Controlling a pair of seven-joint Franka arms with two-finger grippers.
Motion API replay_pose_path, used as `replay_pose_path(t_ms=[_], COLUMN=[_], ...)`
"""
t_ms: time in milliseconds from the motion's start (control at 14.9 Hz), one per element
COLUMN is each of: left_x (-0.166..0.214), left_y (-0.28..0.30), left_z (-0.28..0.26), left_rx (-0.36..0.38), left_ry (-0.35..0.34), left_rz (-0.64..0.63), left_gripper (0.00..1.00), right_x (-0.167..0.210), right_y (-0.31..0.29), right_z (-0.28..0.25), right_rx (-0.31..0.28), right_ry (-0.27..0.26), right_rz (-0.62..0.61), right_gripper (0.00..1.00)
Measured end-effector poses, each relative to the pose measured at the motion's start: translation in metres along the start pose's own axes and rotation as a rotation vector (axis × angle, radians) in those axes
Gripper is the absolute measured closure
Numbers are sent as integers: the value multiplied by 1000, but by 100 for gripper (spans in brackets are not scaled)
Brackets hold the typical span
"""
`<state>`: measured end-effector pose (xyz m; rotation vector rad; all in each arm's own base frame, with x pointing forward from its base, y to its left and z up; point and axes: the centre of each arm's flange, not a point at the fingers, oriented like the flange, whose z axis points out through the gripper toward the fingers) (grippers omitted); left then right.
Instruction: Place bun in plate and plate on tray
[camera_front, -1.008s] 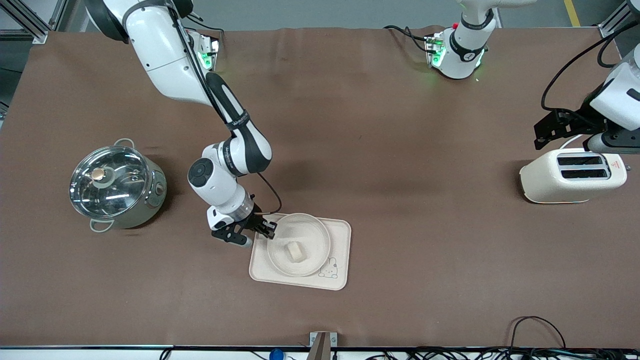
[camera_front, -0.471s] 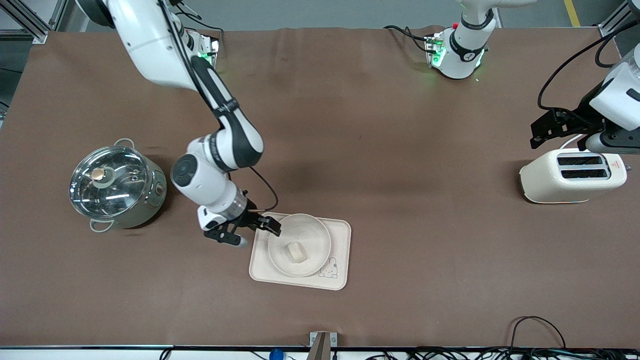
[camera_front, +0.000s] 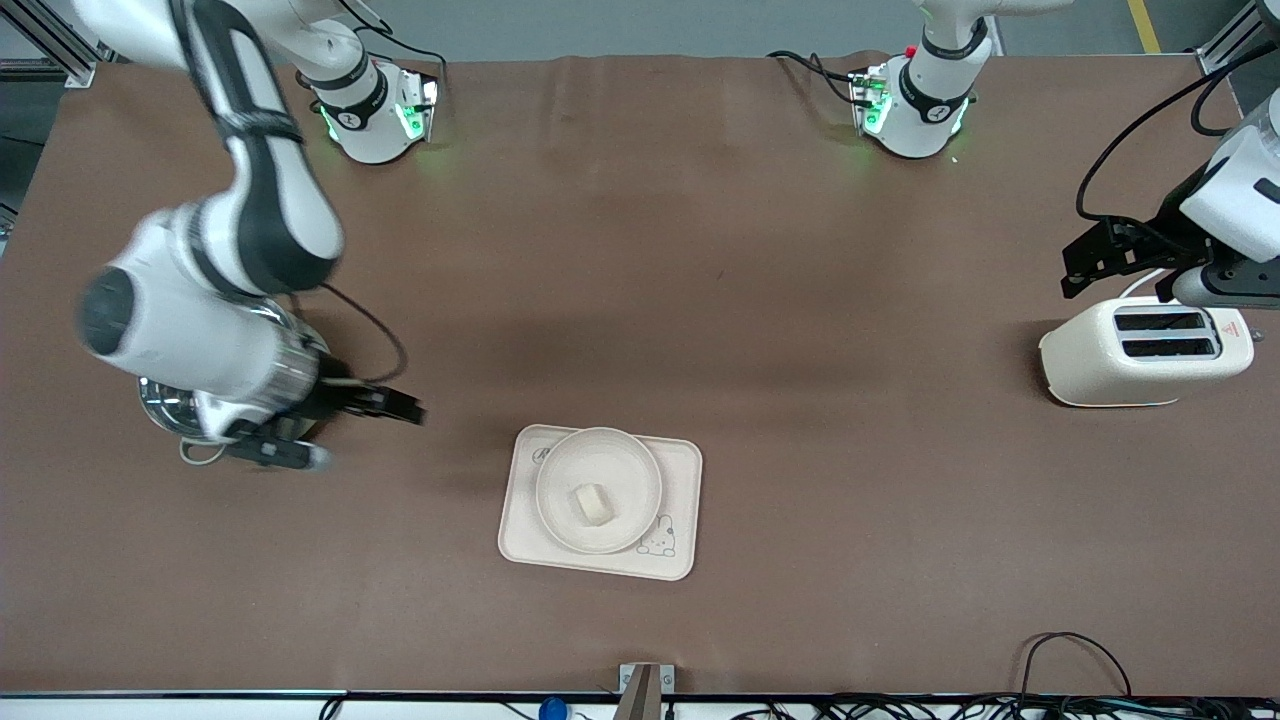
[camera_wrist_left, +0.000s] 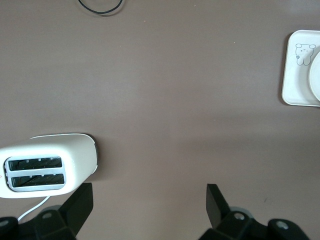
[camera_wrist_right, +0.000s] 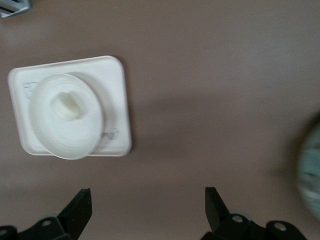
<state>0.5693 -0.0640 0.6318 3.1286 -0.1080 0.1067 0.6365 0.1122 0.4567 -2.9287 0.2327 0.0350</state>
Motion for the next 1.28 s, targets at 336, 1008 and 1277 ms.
replay_pose_path(t_ms=[336, 1008, 1277], left_x=[0, 0, 0], left_y=[0, 0, 0], left_z=[-2, -2, -2], left_rx=[0, 0, 0], left_ry=[3, 4, 4], left_rz=[0, 1, 2], left_gripper=[0, 0, 0], right_x=[-38, -123, -130], right_y=[94, 130, 129], right_z=[-126, -225, -227], right_rx=[-80, -195, -200], right_ry=[19, 16, -2], right_rz=[-124, -196, -198], right_gripper=[0, 0, 0])
